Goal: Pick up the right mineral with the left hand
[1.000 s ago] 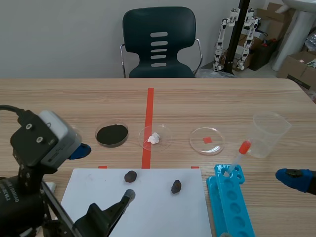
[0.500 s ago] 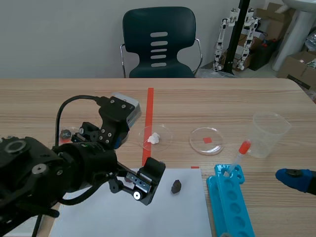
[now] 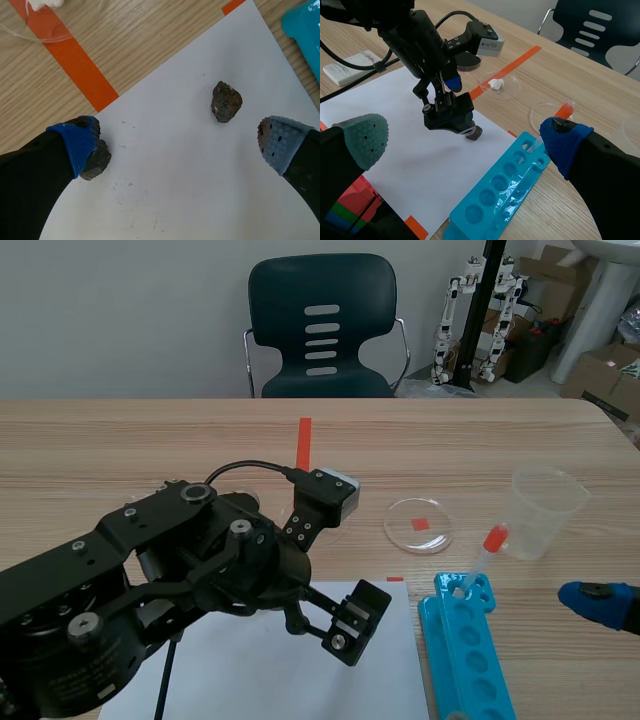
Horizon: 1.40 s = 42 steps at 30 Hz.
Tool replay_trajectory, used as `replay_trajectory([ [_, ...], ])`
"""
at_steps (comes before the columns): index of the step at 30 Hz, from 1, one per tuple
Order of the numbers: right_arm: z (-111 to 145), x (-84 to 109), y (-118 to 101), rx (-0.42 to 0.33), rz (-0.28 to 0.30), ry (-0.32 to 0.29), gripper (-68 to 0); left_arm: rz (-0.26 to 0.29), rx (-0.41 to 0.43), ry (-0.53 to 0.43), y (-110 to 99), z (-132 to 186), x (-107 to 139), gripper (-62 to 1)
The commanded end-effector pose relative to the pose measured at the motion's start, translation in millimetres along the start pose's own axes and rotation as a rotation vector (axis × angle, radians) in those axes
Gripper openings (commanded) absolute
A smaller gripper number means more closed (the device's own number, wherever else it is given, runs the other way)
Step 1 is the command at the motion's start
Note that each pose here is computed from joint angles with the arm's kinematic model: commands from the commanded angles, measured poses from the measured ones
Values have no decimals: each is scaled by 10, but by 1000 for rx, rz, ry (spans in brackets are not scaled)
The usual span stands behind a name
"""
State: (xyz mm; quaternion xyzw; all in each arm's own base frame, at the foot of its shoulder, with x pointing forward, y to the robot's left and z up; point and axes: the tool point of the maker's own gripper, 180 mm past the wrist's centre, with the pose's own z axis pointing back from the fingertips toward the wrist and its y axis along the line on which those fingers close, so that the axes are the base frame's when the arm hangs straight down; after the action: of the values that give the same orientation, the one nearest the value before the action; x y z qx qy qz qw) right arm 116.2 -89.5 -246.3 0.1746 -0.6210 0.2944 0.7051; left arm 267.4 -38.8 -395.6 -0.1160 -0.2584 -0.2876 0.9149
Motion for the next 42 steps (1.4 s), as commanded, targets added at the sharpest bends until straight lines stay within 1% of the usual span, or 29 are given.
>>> replay_trajectory([
  [1,-4,61,-15,-5,-3,-25,-37,0,-13,-29,-68,25,132,14],
  [5,-4,61,-15,-5,-3,-25,-37,5,-20,3,-151,-44,130,14],
  [11,-4,61,-15,-5,-3,-25,-37,20,-36,19,-258,-119,126,14],
  [16,-4,61,-15,-5,-3,-25,-37,17,-32,7,-297,-171,159,14],
  [24,-4,61,-15,-5,-3,-25,-37,23,-24,36,-292,-239,93,14],
  [32,-4,61,-15,-5,-3,-25,-37,22,-30,25,-342,-242,142,14],
  [33,-4,61,-15,-5,-3,-25,-37,22,-31,24,-348,-242,147,2],
  [42,-4,61,-15,-5,-3,-25,-37,23,-35,21,-370,-240,162,-202],
])
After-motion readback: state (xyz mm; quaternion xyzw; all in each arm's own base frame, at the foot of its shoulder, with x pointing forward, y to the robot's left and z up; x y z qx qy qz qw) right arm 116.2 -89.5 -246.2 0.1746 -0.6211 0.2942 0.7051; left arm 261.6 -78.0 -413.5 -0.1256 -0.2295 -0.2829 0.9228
